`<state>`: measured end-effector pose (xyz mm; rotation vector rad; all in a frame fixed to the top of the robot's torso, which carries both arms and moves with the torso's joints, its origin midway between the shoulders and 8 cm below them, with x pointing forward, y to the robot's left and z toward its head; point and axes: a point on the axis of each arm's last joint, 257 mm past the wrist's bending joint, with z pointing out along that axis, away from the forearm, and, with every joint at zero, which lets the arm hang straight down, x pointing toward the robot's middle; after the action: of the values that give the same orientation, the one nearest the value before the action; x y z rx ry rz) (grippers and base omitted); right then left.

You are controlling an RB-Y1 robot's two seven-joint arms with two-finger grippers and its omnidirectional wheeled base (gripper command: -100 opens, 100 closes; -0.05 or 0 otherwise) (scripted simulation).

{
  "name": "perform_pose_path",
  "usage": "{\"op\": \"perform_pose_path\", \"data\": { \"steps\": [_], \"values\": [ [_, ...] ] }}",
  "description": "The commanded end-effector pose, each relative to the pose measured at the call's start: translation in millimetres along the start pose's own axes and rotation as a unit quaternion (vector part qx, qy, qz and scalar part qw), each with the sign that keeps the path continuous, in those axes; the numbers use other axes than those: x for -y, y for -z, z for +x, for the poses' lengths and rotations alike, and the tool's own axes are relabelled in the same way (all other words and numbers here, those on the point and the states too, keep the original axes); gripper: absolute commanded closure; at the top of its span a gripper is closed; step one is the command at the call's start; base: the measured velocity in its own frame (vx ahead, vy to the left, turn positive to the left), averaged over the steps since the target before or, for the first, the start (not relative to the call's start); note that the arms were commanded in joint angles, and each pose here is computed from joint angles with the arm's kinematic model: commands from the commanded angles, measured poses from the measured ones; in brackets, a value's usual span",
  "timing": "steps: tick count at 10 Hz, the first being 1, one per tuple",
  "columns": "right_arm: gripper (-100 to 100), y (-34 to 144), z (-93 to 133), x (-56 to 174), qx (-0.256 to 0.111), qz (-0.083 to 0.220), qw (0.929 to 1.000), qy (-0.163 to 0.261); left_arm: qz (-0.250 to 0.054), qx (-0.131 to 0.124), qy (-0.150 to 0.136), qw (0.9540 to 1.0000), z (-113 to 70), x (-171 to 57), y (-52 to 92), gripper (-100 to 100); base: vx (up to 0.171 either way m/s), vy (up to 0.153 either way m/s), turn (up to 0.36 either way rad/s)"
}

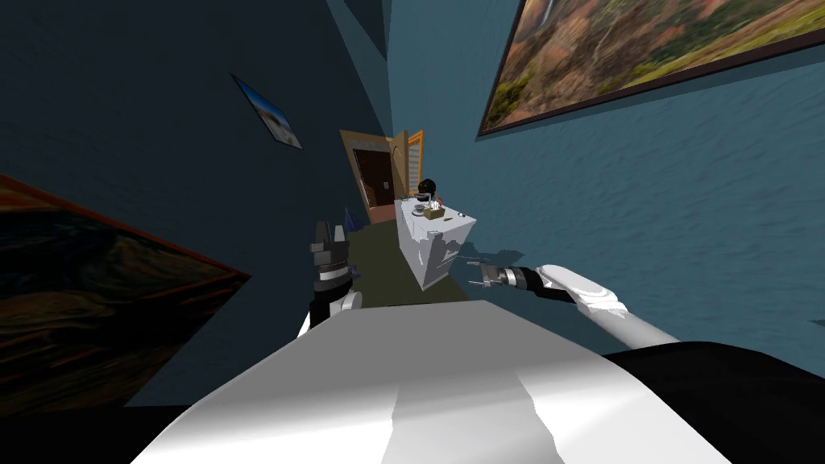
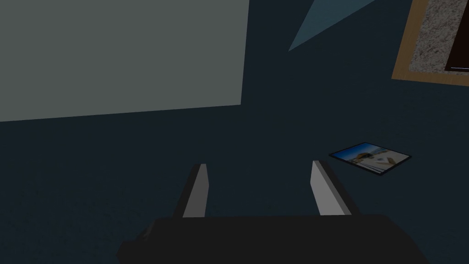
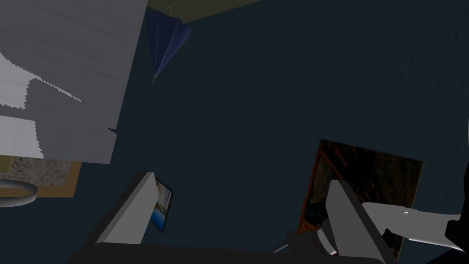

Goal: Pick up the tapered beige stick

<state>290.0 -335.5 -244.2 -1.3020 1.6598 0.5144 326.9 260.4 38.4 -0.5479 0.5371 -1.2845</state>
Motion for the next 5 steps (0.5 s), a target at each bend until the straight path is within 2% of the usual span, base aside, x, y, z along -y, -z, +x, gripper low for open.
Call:
{"op": "perform_pose_path", "data": {
  "steps": [1, 2, 3, 4, 5],
  "values": [
    [-100, 11.1, 14, 1, -0.035, -0.015, 0.9990, 0.023, 0.000, 0.000, 0.000, 1.0000, 0.0, 0, 0.0, 0, 0.053, 0.086, 0.008],
    [-100, 27.1, 18, 11, -0.062, -0.024, 0.9967, 0.046, 0.000, 0.000, 0.000, 1.0000, 0.0, 0, 0.0, 0, 0.065, 0.082, 0.041],
    [-100, 30.6, 25, 11, -0.080, -0.031, 0.9949, 0.054, 0.000, 0.000, 0.000, 1.0000, 0.0, 0, 0.0, 0, 0.062, 0.059, 0.025],
    [-100, 47.7, 28, 22, -0.108, -0.040, 0.9904, 0.077, 0.000, 0.000, 0.000, 1.0000, 0.0, 0, 0.0, 0, 0.073, 0.065, 0.057],
    [-100, 51.6, 35, 22, -0.125, -0.046, 0.9876, 0.084, 0.000, 0.000, 0.000, 1.0000, 0.0, 0, 0.0, 0, 0.064, 0.049, 0.027]
  ]
}}
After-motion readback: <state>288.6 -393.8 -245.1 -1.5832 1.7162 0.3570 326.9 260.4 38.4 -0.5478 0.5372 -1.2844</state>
